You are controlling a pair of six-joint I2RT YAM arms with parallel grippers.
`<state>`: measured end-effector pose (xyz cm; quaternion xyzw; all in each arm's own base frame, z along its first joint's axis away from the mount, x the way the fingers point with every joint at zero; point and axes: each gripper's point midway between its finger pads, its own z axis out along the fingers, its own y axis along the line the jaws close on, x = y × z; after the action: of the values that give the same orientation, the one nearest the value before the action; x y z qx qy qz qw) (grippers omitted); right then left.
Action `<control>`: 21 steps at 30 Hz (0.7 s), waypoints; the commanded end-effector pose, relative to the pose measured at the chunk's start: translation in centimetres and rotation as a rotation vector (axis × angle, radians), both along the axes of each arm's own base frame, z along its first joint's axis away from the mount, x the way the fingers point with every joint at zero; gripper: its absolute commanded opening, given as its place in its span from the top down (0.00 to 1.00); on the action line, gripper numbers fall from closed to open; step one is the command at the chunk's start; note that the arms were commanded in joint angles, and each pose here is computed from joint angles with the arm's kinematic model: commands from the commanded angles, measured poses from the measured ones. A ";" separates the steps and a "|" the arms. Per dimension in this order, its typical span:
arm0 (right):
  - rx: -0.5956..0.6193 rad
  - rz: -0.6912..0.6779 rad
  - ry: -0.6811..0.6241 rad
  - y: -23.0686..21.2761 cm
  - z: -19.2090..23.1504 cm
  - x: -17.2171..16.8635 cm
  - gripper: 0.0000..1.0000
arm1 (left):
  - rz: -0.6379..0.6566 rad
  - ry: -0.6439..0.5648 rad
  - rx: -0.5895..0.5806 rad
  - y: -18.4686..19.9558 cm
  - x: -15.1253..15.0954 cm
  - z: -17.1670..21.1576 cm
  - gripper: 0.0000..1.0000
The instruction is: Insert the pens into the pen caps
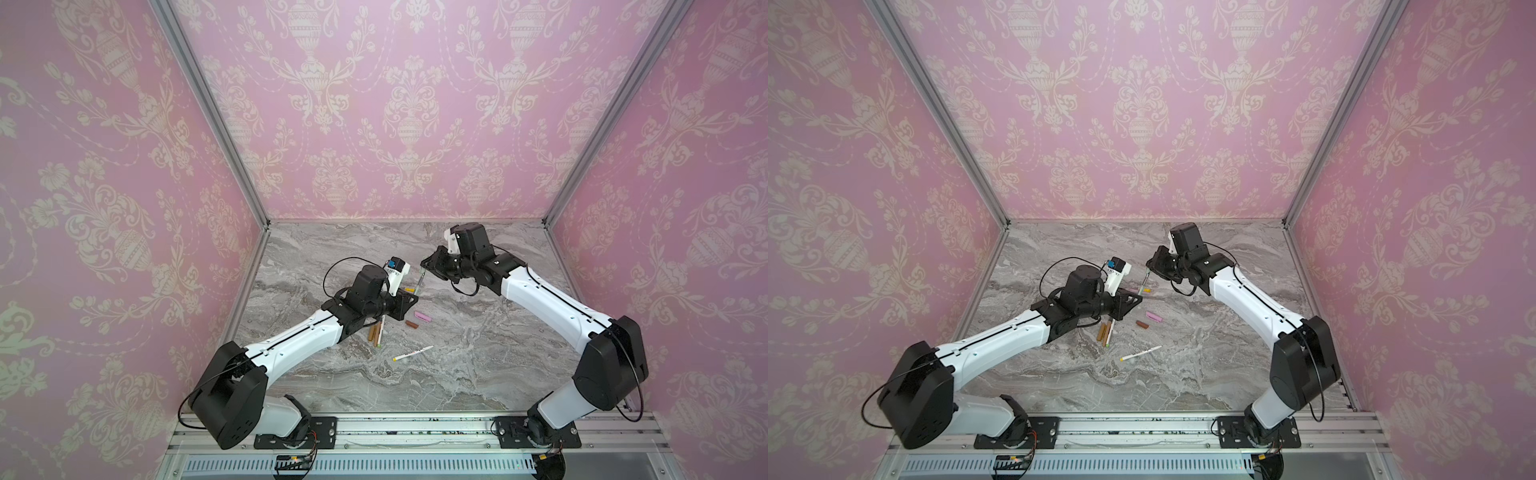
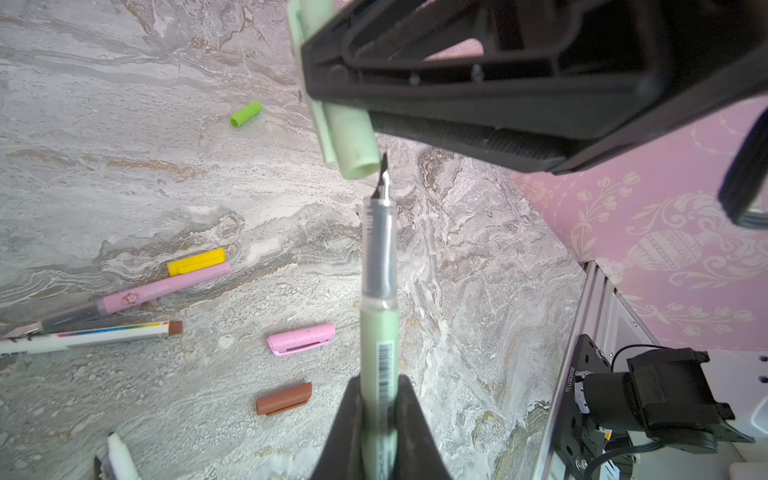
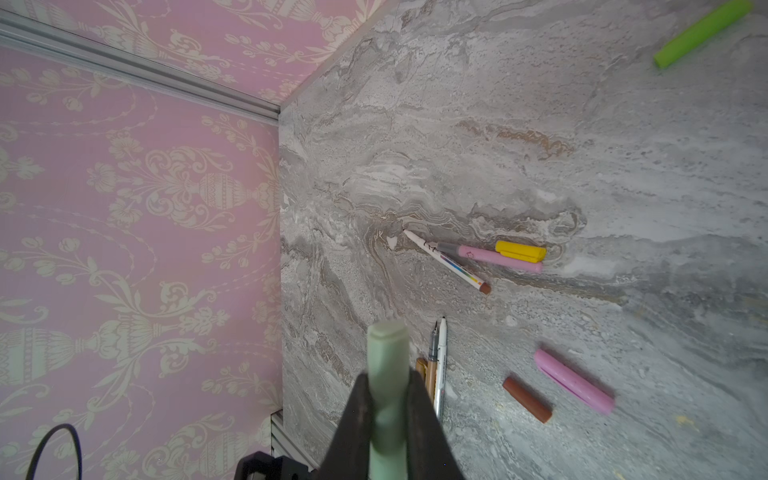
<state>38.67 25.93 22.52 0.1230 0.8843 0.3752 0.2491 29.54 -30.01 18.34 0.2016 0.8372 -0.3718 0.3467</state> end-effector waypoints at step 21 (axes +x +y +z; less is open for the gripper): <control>0.006 -0.014 -0.048 -0.8 2.1 -0.4 0.98 | 0.025 -0.007 0.004 0.3 0.0 -0.2 1.00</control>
<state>38.87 25.01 23.86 0.1297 0.8775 0.3747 0.2696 29.50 -29.85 17.94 0.1998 0.8400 -0.3682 0.3449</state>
